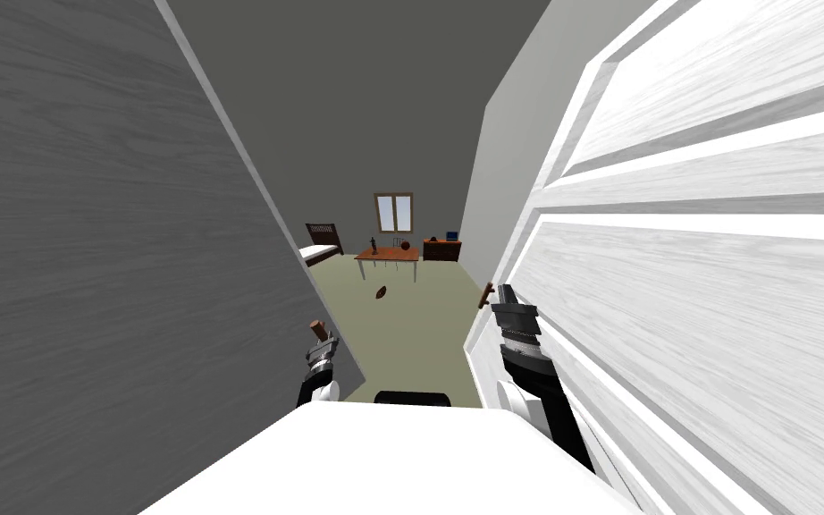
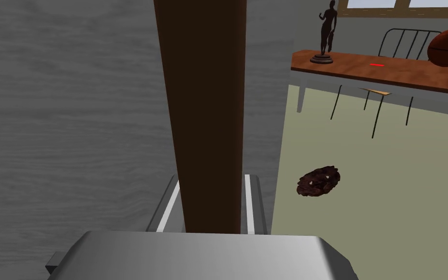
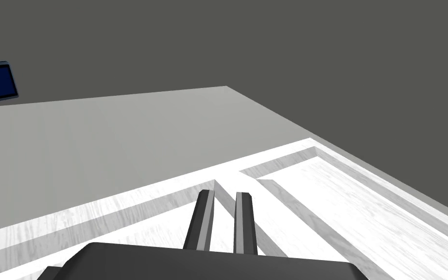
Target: Push the door open
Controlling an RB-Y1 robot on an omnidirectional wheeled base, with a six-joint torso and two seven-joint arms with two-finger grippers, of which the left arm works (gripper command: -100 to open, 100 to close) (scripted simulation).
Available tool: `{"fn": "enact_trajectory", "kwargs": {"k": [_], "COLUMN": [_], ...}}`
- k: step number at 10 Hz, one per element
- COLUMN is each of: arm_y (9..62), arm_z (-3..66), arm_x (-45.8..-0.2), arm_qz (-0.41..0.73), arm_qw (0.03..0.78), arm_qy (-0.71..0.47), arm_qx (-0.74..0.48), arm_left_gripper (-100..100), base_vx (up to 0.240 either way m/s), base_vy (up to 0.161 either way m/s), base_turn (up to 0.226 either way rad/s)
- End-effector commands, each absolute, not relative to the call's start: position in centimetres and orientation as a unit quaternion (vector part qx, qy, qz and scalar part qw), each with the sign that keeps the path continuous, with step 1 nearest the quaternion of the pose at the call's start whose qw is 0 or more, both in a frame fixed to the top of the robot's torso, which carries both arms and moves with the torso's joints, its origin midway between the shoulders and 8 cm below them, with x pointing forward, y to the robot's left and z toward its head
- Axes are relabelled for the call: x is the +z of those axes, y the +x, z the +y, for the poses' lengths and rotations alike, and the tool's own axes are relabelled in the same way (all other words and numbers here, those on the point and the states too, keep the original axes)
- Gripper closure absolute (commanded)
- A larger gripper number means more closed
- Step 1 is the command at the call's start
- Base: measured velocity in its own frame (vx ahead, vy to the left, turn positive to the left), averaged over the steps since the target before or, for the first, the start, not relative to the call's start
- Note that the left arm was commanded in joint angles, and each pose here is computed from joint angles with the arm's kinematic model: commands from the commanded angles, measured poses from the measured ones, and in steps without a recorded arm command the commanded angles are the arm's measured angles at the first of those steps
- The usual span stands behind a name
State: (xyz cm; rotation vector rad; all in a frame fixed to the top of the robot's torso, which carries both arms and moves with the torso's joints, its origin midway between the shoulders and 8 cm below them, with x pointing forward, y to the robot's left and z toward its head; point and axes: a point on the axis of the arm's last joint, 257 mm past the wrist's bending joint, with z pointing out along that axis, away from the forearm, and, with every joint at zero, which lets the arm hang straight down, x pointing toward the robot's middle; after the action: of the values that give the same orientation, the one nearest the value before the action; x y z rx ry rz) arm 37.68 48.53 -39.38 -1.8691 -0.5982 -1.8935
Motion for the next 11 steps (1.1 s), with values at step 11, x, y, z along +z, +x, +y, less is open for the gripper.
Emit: {"fn": "enact_trajectory", "kwargs": {"k": [11], "arm_y": [30.3], "arm_z": [54.8], "arm_x": [-38.7], "arm_qz": [-0.311], "arm_qw": [0.306], "arm_qy": [-0.628], "arm_qx": [-0.645], "arm_left_gripper": [100], "base_vx": [0.115], "base_vy": [0.069], "base_turn": [-0.078]}}
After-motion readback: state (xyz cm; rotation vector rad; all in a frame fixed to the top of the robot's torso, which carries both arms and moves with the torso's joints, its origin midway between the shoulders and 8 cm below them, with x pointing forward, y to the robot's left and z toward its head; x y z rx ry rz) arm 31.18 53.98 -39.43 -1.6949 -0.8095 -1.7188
